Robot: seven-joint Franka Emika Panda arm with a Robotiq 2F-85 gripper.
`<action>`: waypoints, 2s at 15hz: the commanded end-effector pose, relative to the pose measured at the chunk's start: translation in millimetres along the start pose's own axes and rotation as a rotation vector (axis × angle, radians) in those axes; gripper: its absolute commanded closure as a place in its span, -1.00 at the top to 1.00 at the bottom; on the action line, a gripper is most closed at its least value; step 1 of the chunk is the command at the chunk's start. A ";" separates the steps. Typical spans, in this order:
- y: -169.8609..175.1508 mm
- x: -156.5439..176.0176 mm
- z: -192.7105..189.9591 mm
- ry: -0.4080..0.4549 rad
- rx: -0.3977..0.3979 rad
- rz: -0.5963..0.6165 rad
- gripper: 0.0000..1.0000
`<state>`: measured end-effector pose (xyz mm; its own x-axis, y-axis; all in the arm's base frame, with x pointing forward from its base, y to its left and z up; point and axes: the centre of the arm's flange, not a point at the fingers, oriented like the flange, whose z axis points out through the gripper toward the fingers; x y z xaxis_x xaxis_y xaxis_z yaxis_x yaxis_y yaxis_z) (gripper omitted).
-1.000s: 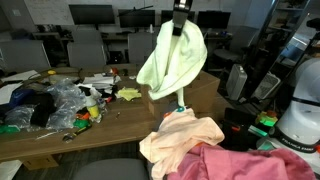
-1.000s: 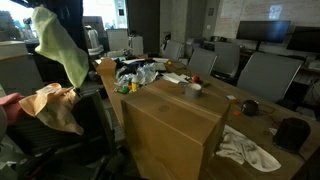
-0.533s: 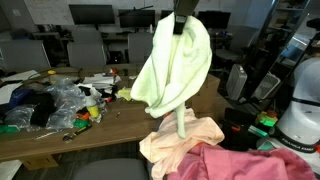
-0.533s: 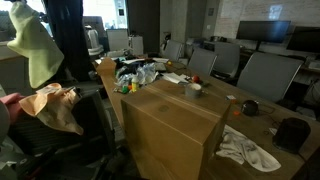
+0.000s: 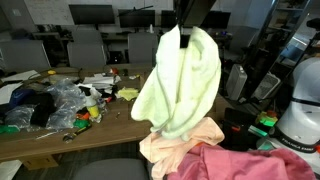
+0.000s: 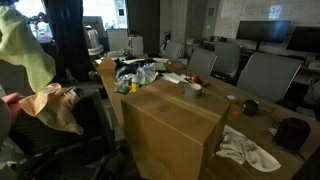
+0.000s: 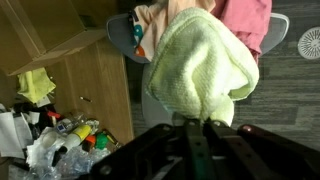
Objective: Move the two shirts and the yellow towel from the top of the box to the backrest of the chair
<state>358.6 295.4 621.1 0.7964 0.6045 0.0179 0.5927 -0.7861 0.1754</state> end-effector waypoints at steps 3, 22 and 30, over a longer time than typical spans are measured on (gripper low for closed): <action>-5.4 8.7 5.4 -0.048 0.052 -0.056 -0.98; -2.6 6.4 40.7 -0.158 0.077 -0.069 -0.98; -3.7 -20.1 93.4 -0.299 0.090 -0.065 -0.98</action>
<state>367.3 287.6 536.0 0.7577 0.6024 -0.2510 0.6400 -0.7611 0.1052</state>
